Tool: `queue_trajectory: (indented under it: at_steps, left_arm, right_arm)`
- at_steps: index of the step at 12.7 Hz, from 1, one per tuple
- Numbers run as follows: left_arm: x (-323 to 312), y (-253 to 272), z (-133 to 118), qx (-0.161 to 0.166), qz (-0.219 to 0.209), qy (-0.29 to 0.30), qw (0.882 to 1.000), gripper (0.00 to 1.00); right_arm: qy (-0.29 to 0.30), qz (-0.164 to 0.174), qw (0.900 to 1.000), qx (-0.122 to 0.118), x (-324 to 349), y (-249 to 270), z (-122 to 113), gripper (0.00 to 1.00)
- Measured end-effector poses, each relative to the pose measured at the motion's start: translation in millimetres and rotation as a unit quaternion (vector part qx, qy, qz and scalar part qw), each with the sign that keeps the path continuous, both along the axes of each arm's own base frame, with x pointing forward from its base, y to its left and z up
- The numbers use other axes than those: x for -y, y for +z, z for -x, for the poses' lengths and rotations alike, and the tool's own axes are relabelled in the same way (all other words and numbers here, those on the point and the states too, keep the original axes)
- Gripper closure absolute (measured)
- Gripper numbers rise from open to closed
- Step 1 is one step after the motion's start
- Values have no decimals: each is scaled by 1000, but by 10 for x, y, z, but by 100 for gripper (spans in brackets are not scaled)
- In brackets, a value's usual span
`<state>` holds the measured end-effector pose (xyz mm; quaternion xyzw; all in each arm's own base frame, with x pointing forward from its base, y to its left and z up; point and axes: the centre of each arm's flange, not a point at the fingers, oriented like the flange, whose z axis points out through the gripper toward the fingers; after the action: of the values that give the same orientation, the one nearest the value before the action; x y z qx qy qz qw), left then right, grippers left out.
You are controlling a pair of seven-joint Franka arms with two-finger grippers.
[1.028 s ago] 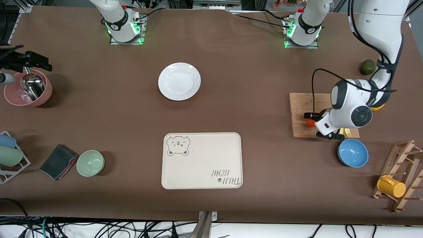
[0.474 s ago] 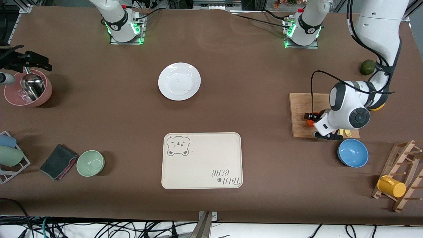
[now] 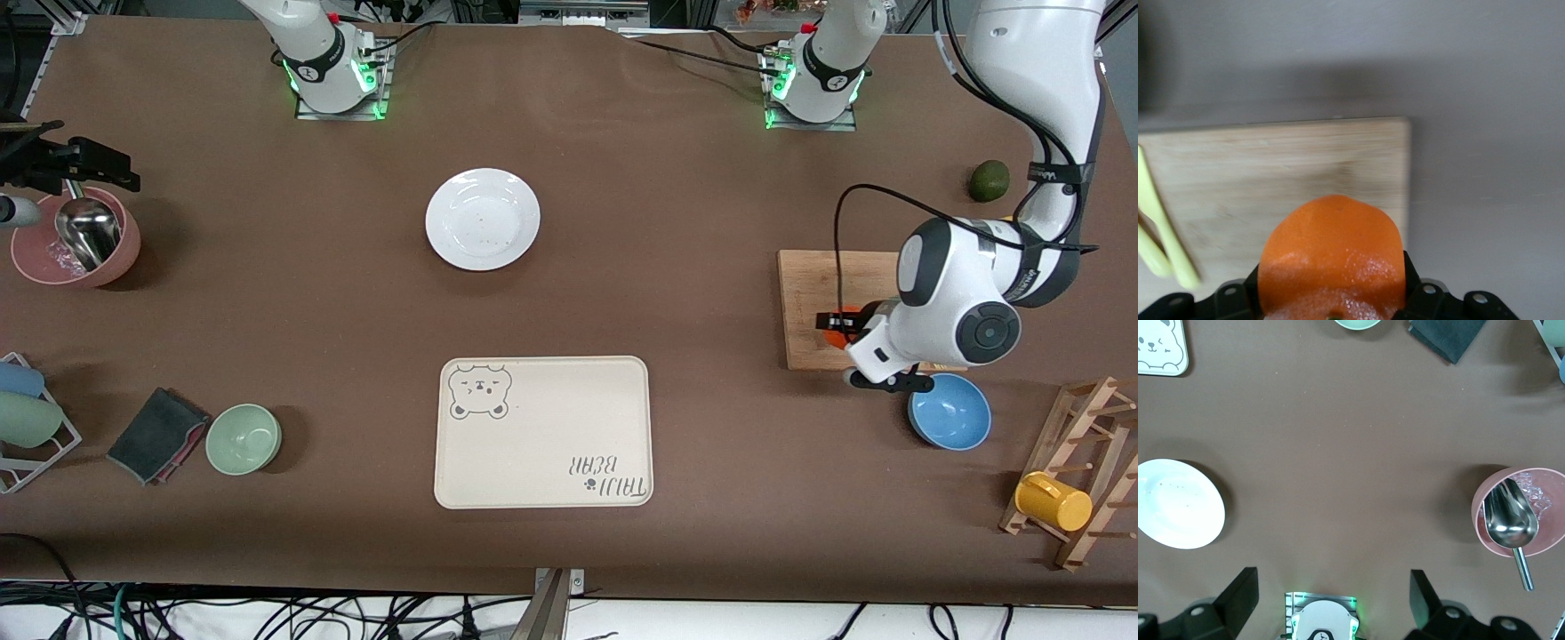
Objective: Place orange and plate with both arms
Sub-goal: 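Close the left gripper on the orange and lift it, then carry the orange with the left gripper over the white plate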
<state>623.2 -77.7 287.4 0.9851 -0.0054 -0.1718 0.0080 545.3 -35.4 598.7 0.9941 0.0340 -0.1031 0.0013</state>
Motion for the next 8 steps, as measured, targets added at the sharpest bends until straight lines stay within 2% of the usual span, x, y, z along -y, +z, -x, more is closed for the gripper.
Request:
queue_trajectory:
  at_steps: [2, 4, 6, 8]
  left_arm:
    - [666, 206, 66, -1, 10, 43, 999, 28]
    - [1413, 340, 244, -6, 14, 81, 997, 28]
    - [2271, 444, 535, -9, 5, 110, 994, 28]
    - [3252, 459, 926, 8, 8, 136, 991, 28]
  right_arm:
    - [0, 0, 1000, 0, 0, 0, 0, 0]
    - [0, 0, 1000, 0, 0, 0, 0, 0]
    - [0, 0, 1000, 0, 1, 0, 0, 0]
    - [0, 0, 1000, 0, 0, 0, 0, 0]
